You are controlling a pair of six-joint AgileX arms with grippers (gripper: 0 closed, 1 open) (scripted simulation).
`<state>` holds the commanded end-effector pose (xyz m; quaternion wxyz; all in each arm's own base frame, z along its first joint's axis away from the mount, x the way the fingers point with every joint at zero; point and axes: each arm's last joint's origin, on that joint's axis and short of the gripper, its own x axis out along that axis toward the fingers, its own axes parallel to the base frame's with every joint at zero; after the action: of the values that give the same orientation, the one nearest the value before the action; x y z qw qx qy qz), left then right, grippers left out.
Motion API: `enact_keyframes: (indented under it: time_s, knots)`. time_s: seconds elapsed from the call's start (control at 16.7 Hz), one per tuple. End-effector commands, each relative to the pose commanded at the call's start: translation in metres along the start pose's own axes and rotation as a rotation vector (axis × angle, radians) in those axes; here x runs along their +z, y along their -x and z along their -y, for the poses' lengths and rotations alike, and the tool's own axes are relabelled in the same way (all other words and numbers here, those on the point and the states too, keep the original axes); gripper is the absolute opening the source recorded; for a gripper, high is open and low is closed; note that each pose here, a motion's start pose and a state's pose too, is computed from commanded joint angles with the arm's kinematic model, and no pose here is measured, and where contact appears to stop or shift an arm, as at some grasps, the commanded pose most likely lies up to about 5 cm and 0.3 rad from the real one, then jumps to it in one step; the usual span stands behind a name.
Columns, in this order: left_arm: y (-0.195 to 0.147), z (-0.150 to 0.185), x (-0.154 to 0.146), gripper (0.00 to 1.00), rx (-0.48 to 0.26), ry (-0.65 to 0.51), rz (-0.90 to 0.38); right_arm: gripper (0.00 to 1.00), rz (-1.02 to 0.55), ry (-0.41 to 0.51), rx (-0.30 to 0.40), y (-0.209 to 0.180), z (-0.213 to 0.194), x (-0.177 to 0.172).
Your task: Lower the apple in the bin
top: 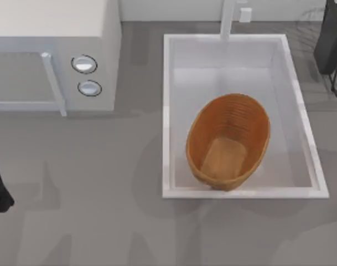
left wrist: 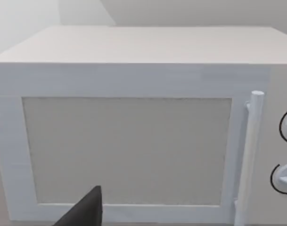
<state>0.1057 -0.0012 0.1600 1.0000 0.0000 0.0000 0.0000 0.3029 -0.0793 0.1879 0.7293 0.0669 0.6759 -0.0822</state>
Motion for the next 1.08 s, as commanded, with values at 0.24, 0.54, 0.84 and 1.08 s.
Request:
enact_keyframes:
  time_s: [0.24,0.54,0.84,1.08]
  knots:
    - [0.0,0.0,0.0,1.0,0.0,0.0,0.0,1.0,-0.078,-0.014,0.004,-0.012,0.007,0.018]
    - [0.0,0.0,0.0,1.0,0.0,0.0,0.0,1.0,-0.077,-0.01,0.004,-0.012,0.005,0.018]
    - [0.0,0.0,0.0,1.0,0.0,0.0,0.0,1.0,-0.078,-0.014,0.004,-0.043,0.006,0.017]
    - [0.0,0.0,0.0,1.0,0.0,0.0,0.0,1.0,-0.076,-0.014,0.004,-0.078,0.006,0.013]
